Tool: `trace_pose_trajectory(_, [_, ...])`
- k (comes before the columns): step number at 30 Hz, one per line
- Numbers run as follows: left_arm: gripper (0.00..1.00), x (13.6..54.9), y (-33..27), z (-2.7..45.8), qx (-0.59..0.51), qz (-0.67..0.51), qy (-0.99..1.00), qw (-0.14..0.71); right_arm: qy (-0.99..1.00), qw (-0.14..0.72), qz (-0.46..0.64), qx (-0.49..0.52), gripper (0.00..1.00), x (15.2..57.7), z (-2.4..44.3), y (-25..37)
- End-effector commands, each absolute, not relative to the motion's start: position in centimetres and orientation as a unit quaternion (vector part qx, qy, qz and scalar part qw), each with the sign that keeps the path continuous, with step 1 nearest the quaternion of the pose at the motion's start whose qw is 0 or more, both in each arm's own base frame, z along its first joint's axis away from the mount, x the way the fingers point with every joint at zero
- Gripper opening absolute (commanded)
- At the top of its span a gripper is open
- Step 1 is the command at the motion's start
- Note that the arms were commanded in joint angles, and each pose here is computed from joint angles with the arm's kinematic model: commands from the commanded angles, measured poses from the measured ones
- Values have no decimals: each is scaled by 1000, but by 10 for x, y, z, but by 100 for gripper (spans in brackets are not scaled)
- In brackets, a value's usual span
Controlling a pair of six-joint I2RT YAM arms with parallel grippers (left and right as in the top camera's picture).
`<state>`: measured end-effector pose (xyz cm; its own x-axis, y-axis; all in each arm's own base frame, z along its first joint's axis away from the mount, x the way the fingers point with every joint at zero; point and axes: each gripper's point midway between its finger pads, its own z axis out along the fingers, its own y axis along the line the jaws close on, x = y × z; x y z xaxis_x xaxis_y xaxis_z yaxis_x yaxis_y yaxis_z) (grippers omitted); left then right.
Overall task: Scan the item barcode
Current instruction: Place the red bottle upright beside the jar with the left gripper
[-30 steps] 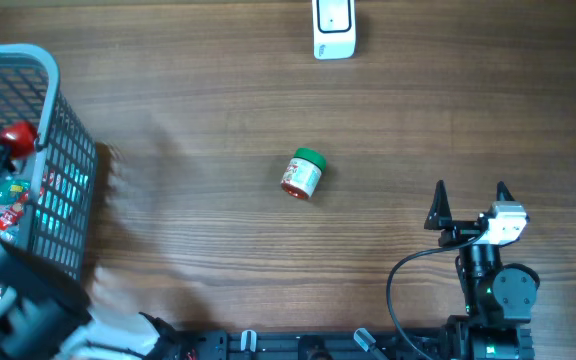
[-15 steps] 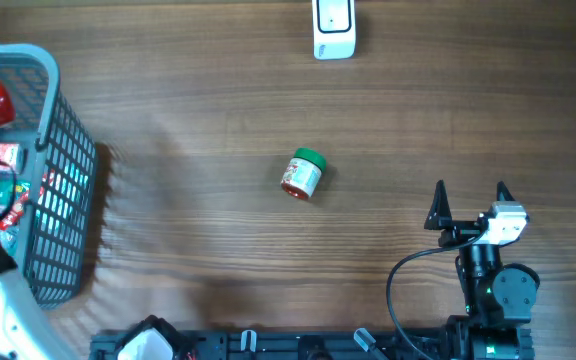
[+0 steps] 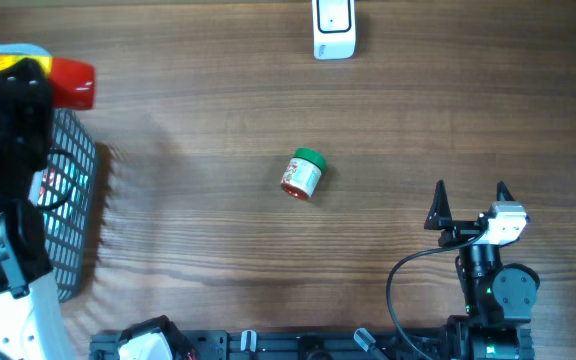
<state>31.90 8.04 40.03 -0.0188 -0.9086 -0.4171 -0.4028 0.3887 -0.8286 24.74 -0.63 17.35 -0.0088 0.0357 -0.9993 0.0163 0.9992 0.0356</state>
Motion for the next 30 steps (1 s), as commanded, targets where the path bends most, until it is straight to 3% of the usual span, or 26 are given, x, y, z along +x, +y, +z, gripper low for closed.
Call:
trace_pose_trajectory(1, [36,333,55,400,-447,-248,700,500,711,703,12,7,100,248,173,-2])
trace_pose_trajectory(9, [36,379,-22,344,-394,-216,779,438,711,703,12,7,100,248,173,-2])
trace_pose_trajectory(14, [37,402,-80,270,-307,-166,867,356,711,703,12,7,100,248,173,-2])
trace_pose_trajectory(21, [36,383,-138,157,-204,-74,954,204,711,703,12,7,100,248,173,-2])
trace_pose_trajectory(30, [37,349,-166,89,-95,-4,990,103,711,703,12,7,100,248,173,-2])
